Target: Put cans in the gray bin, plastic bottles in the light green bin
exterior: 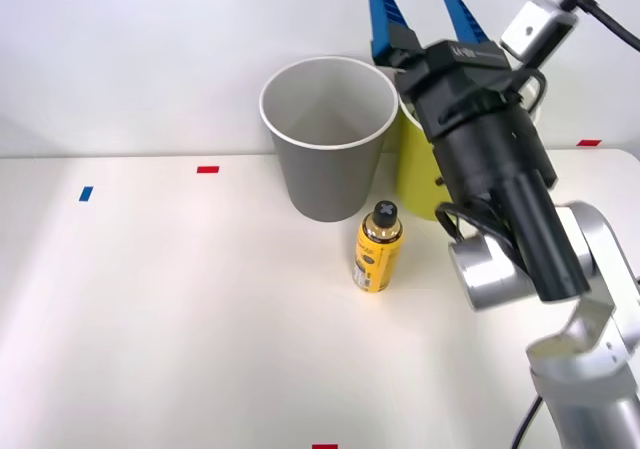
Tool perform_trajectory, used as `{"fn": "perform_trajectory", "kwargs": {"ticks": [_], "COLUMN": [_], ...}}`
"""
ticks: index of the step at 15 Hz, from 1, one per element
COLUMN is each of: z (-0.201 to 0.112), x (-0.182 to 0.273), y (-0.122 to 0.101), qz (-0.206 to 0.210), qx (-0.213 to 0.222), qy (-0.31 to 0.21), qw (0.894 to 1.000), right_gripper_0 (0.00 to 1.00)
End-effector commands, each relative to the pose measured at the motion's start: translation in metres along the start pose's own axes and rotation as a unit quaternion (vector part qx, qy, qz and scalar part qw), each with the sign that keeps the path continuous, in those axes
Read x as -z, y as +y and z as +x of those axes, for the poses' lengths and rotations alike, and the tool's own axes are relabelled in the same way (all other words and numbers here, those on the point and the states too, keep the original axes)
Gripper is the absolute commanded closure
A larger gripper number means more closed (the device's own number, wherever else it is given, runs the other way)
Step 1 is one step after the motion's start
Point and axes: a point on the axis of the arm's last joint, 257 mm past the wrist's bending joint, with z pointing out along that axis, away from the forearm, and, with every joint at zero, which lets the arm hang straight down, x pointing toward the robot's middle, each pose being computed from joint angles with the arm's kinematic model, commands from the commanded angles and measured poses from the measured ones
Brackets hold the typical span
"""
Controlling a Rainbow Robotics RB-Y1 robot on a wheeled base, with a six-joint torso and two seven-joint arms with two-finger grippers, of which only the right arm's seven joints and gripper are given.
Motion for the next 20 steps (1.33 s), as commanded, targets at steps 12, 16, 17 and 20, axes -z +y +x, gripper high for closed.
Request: {"fn": "perform_trajectory", "kwargs": {"ticks": [12, 16, 17, 20], "z": [-0.027, 0.008, 0.018, 0.041], "x": [0.230, 0.261, 0.267, 0.284], "y": [-0.075, -0.111, -0.122, -0.149], "qz": [0.189, 0.234, 0.242, 0.249], "qx": [0.032, 0.027, 0.027, 0.038], "qy": [0.100, 0.127, 0.127, 0.130], "qw": [0.976, 0.963, 0.962, 0.959], "right_gripper_0": [0.00, 0.00, 0.00, 0.00]}}
